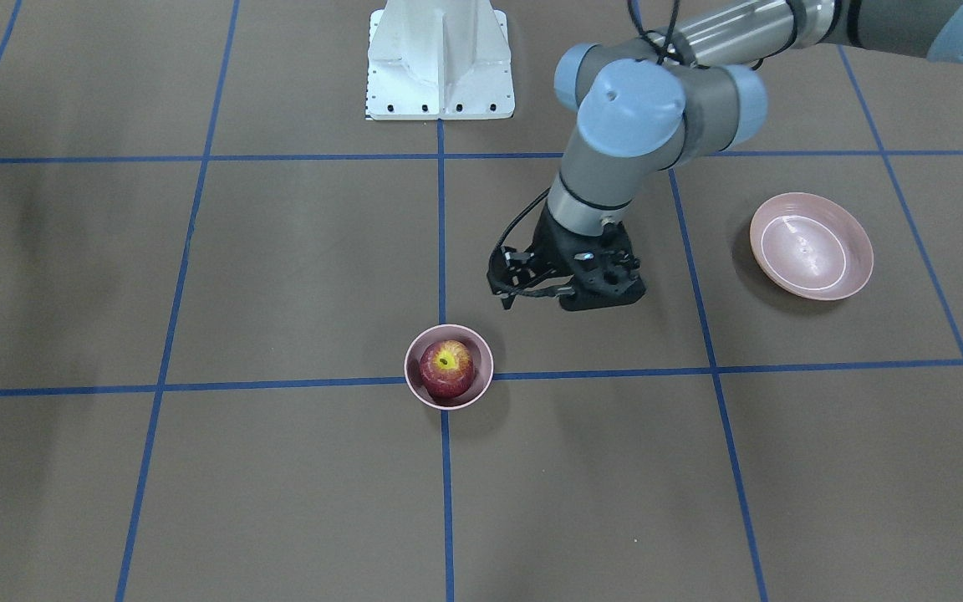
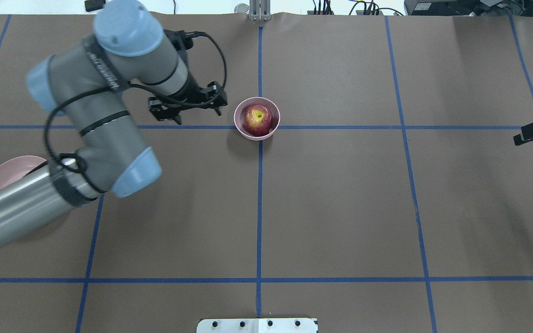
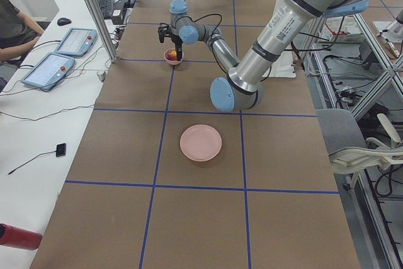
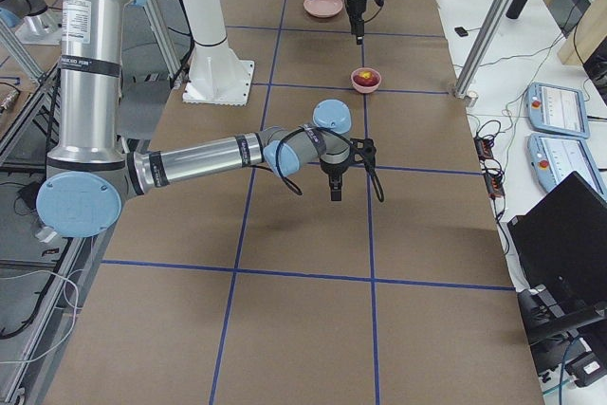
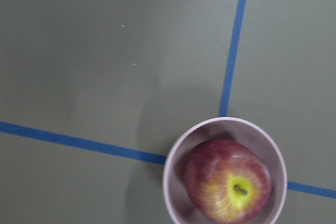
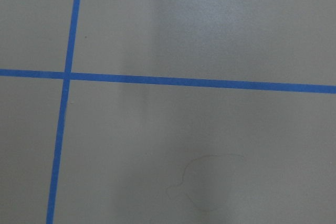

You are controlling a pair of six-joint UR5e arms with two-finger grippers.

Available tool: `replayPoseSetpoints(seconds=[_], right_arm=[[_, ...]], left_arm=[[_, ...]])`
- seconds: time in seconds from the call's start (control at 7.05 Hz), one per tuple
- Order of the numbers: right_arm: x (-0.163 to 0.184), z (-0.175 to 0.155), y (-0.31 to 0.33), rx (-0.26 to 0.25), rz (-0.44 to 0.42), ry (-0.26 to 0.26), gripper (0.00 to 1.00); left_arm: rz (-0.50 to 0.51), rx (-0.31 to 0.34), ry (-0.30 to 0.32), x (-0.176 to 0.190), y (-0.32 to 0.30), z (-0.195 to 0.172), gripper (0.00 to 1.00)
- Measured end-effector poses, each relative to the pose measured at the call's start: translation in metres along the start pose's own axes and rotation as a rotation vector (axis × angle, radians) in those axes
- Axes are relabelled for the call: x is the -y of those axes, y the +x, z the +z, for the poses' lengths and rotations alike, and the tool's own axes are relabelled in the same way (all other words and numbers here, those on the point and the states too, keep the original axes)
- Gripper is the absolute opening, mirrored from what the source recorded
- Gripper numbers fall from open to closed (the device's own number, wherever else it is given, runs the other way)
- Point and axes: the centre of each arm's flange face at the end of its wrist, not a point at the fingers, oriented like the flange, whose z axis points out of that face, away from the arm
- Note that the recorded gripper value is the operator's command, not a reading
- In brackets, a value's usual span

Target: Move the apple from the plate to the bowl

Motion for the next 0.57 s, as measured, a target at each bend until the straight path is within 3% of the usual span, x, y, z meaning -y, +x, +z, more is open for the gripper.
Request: replayPoseSetpoints(seconds=[0.28,0.57], right_arm=[[-0.016,-0.016,0.019,-0.011,-0.022,0.016,1.0],[-0.027,-0.025,0.04,-0.024,-0.042,0.02,1.0]], left_arm=[[0.213,0.098,-0.009,-0.021,-0.149,-0.053,0.98],[0.347,0.138,-0.042,-0.005,-0.295,-0.098,0.98]])
